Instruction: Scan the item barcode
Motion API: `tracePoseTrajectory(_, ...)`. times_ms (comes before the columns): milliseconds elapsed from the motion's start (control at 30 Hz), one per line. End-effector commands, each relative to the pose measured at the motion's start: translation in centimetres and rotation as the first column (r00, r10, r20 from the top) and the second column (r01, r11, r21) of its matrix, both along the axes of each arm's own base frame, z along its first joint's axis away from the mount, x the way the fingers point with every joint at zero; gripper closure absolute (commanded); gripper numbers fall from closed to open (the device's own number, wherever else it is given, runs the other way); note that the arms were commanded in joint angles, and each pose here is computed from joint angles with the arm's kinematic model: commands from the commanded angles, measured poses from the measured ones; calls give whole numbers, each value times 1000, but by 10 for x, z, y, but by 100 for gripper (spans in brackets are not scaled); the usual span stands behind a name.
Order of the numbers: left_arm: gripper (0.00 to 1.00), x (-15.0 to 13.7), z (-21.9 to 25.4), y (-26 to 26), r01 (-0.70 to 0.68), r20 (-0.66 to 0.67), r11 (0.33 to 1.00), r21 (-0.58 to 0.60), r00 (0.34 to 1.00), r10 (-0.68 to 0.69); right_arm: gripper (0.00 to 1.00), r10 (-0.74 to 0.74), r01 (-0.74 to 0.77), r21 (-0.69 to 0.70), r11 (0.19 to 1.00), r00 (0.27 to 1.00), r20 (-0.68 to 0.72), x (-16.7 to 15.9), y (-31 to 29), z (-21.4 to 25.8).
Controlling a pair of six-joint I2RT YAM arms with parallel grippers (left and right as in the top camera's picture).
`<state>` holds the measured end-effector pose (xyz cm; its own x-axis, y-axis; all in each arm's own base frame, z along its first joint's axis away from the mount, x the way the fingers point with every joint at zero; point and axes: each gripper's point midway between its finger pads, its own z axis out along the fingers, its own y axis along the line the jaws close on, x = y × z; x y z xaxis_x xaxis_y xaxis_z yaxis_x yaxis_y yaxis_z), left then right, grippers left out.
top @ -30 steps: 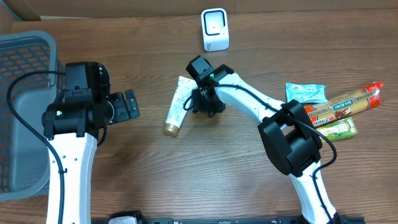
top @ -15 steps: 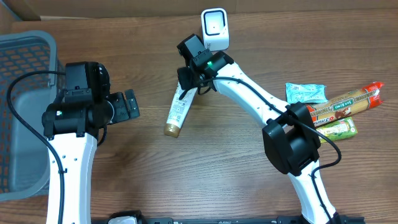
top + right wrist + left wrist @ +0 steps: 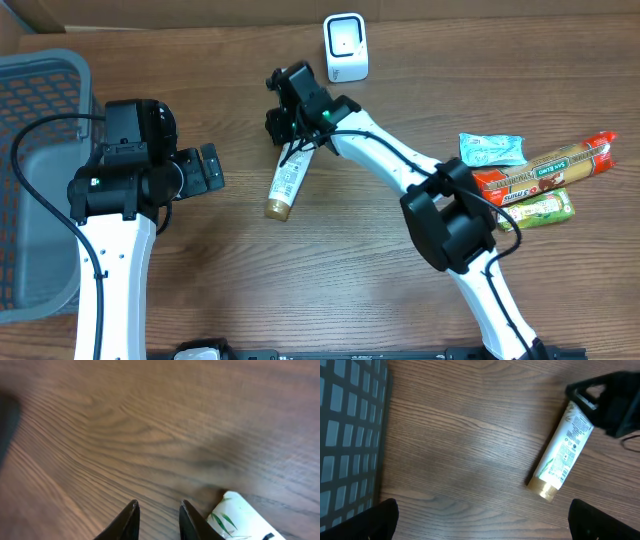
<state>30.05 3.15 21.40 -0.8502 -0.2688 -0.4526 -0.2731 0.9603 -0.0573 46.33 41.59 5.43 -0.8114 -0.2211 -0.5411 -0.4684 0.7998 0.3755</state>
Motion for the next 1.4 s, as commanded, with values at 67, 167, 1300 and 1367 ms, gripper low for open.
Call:
tracePoseTrajectory(67, 1, -1, 1, 1, 13, 4, 1000, 6, 1000, -13, 73, 7, -8, -64, 998, 1000, -16, -4, -6, -25)
tracePoseTrajectory(167, 1, -1, 1, 1, 13, 4, 1000, 5, 1000, -13, 74, 22, -23, -72, 997, 1000, -10, -5, -7, -27)
tracePoseTrajectory(1300, 0, -1, 1, 1, 13, 4, 1000, 5, 1000, -13, 76, -6, -79, -324, 943, 967, -254, -38, -91, -42)
tracePoseTrajectory(1367, 0, -1, 1, 1, 13, 4, 1000, 5, 1000, -13, 76, -19, -88, -348, 933, 956, -292, -43, -105, -39)
